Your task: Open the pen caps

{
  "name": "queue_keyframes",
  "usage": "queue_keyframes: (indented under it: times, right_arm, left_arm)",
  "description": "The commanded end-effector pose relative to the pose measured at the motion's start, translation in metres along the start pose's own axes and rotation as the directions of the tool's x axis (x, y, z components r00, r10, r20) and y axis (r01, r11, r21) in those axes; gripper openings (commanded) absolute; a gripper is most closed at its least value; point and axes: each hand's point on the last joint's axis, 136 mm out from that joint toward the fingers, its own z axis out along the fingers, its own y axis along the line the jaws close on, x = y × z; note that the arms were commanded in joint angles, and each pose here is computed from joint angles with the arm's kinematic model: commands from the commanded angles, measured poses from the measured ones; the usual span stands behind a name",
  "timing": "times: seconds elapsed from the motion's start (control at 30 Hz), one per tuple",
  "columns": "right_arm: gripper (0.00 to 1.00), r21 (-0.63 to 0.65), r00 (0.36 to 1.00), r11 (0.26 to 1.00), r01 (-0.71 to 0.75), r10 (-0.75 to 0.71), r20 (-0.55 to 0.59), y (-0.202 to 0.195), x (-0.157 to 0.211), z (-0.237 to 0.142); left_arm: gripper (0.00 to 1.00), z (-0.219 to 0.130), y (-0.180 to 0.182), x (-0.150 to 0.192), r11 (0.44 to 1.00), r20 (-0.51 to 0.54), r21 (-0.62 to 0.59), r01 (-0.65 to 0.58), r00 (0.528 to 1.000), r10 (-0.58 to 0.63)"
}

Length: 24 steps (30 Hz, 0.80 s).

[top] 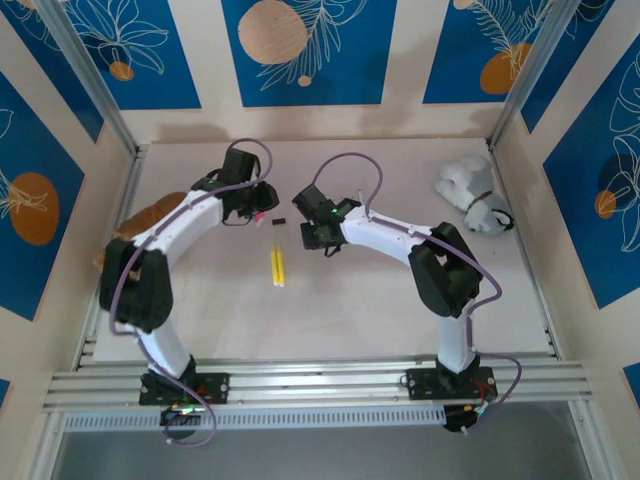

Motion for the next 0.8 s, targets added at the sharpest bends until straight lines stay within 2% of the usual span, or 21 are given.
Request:
queue_keyframes:
  times: [0.0, 0.17, 0.23, 0.33, 0.7, 0.77]
  right_arm:
    - [0.41, -0.056, 0.999, 0.998, 0.003, -0.005, -0.037, 0.024, 0.018, 0.000]
    - [0.38, -0.073, 0.996, 0.996, 0.045, -0.050, -0.069, 0.054, 0.031, 0.010]
    - [0.33, -0.081, 0.994, 0.995, 0.062, -0.069, -0.086, 0.065, 0.034, 0.016]
    - [0.33, -0.084, 0.990, 0.993, 0.082, -0.090, -0.106, 0.077, 0.039, 0.023]
    - [0.32, -0.085, 0.983, 0.991, 0.101, -0.113, -0.145, 0.090, 0.058, 0.035]
    - [0.32, -0.080, 0.986, 0.991, 0.103, -0.112, -0.122, 0.089, 0.057, 0.030]
  left_arm:
    - [0.27, -0.025, 0.004, 0.007, 1.000, 0.051, 0.004, 0.009, 0.999, -0.010]
    - [0.28, -0.061, 0.015, 0.021, 1.000, 0.102, 0.001, -0.005, 0.995, 0.005]
    - [0.29, -0.069, 0.018, 0.026, 1.000, 0.108, 0.005, -0.007, 0.994, 0.006]
    - [0.29, -0.075, 0.023, 0.034, 1.000, 0.107, 0.002, -0.015, 0.994, 0.015]
    - [0.29, -0.067, 0.036, 0.052, 1.000, 0.079, -0.007, -0.018, 0.997, 0.018]
    - [0.29, -0.065, 0.038, 0.054, 1.000, 0.075, -0.007, -0.017, 0.997, 0.017]
